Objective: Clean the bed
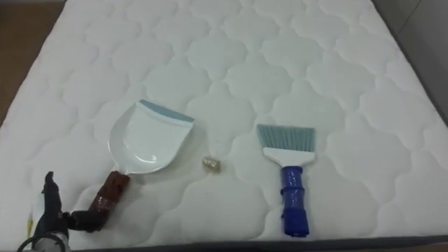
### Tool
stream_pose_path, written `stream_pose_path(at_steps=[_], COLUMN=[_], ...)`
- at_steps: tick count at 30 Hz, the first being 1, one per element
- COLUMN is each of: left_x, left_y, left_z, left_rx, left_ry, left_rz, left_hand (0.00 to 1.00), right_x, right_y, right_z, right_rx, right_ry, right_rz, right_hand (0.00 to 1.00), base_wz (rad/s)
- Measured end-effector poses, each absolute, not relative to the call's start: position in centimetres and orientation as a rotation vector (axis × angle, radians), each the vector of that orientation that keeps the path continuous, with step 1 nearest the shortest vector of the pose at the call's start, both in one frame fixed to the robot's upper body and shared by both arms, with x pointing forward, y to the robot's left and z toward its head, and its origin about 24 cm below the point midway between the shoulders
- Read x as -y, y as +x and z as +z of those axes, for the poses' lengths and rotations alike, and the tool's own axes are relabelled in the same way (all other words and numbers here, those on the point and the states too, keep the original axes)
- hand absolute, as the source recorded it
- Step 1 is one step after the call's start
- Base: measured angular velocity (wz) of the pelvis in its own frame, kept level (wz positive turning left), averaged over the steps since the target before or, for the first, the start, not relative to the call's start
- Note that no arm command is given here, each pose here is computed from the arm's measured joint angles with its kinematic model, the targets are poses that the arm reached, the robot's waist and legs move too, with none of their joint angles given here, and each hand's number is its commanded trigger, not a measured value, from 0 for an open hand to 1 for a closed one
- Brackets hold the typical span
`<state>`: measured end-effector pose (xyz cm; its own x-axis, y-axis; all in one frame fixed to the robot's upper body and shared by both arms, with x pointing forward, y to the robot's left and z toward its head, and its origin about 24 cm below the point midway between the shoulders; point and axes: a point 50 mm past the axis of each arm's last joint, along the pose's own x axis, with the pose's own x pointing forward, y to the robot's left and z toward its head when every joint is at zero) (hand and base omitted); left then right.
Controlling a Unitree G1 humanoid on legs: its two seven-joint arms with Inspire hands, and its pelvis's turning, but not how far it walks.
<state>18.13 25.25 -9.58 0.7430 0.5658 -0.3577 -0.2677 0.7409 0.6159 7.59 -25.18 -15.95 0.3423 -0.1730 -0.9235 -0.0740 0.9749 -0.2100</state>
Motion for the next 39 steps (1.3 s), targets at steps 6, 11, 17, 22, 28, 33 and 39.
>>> stream_pose_path(at_steps=[6,11,17,22,28,33,39], left_x=[-24.8,-24.2,-24.1,-24.7,-24.6,-24.7,-24.9], left_y=[19.9,20.5,21.1,21.9,22.6,22.5,22.1], left_z=[-9.2,-9.2,-9.1,-8.5,-8.3,-8.4,-8.8], left_rx=[-0.55,-0.55,-0.556,-0.531,-0.529,-0.535,-0.564], left_ry=[0.549,0.509,0.523,0.547,0.548,0.557,0.55], left_rz=[0.474,0.461,0.409,0.397,0.392,0.389,0.397], left_hand=[0.0,0.0,0.0,0.0,0.0,0.0,0.0], right_x=[25.3,25.3,25.0,25.0,25.6,25.5,25.3], right_y=[8.6,9.3,11.0,12.2,11.8,12.0,12.3], right_z=[-15.8,-15.7,-15.3,-15.0,-14.9,-14.9,-14.9], right_rx=[-1.214,-1.205,-1.15,-1.108,-1.133,-1.128,-1.122], right_ry=[-0.27,-0.31,-0.357,-0.376,-0.407,-0.41,-0.42], right_rz=[-0.085,-0.077,-0.05,-0.072,-0.09,-0.083,-0.066], right_hand=[0.0,0.0,0.0,0.0,0.0,0.0,0.0], base_wz=[-0.02,-0.01,-0.26,-0.23,0.09,0.06,0.06])
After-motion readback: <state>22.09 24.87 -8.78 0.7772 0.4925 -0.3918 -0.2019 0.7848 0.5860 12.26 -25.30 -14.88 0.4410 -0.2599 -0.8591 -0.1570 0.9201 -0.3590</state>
